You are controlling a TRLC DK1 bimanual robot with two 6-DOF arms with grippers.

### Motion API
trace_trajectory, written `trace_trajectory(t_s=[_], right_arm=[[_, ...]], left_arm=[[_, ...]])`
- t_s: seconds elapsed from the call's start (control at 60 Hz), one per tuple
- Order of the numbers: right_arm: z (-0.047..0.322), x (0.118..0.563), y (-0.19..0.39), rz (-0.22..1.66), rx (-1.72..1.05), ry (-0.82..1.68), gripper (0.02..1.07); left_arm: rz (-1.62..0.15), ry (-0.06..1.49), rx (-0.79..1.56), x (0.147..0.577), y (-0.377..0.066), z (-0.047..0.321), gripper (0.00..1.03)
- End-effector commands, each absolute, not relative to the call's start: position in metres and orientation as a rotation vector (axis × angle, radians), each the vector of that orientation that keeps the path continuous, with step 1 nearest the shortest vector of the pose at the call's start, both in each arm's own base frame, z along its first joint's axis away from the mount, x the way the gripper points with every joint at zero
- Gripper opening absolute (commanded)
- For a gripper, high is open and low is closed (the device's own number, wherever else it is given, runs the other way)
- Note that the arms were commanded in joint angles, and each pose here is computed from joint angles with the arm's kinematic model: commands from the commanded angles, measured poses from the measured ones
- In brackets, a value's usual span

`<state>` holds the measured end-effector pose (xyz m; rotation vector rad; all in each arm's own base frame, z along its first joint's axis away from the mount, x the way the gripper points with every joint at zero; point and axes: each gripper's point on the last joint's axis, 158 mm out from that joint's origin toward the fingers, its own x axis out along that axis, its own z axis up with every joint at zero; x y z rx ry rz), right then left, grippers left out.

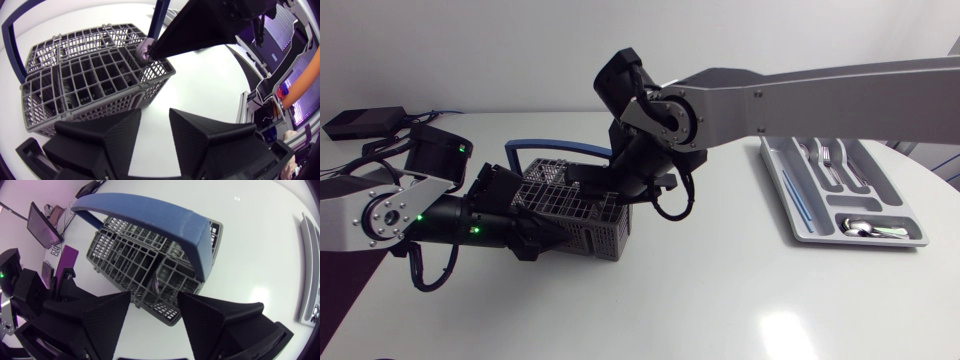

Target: Unload the cutlery basket into the drawer organizer.

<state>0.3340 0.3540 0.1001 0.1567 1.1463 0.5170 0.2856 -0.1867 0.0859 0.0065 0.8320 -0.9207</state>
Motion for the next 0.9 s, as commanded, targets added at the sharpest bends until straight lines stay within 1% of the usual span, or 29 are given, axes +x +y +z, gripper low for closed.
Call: trace_trajectory(t_s=[0.0, 0.033, 0.083, 0.433, 0.5, 0.667, 0.733, 0.883], right_arm=[[0.099, 0.337, 0.361, 0.504, 0.178, 1.143, 0.64], [0.099, 0.338, 0.361, 0.505, 0.177, 1.139, 0.60], [0.098, 0.340, 0.361, 0.501, 0.175, 1.136, 0.57], [0.091, 0.348, 0.364, 0.484, 0.155, 1.108, 0.57], [0.092, 0.348, 0.365, 0.485, 0.149, 1.096, 0.52], [0.090, 0.350, 0.369, 0.487, 0.139, 1.076, 0.52], [0.091, 0.350, 0.370, 0.487, 0.134, 1.070, 0.48], [0.090, 0.350, 0.372, 0.485, 0.127, 1.060, 0.48]], left_arm=[[-0.942, 0.814, 0.015, 0.290, -0.189, 0.091, 0.42], [-0.942, 0.812, 0.016, 0.291, -0.189, 0.092, 0.42], [-0.943, 0.812, 0.015, 0.291, -0.189, 0.092, 0.42], [-0.946, 0.802, 0.014, 0.293, -0.188, 0.095, 0.42], [-0.945, 0.795, 0.018, 0.295, -0.186, 0.096, 0.42], [-0.942, 0.785, 0.014, 0.298, -0.181, 0.097, 0.42], [-0.942, 0.781, 0.008, 0.299, -0.179, 0.098, 0.42], [-0.937, 0.782, 0.008, 0.300, -0.177, 0.097, 0.42]])
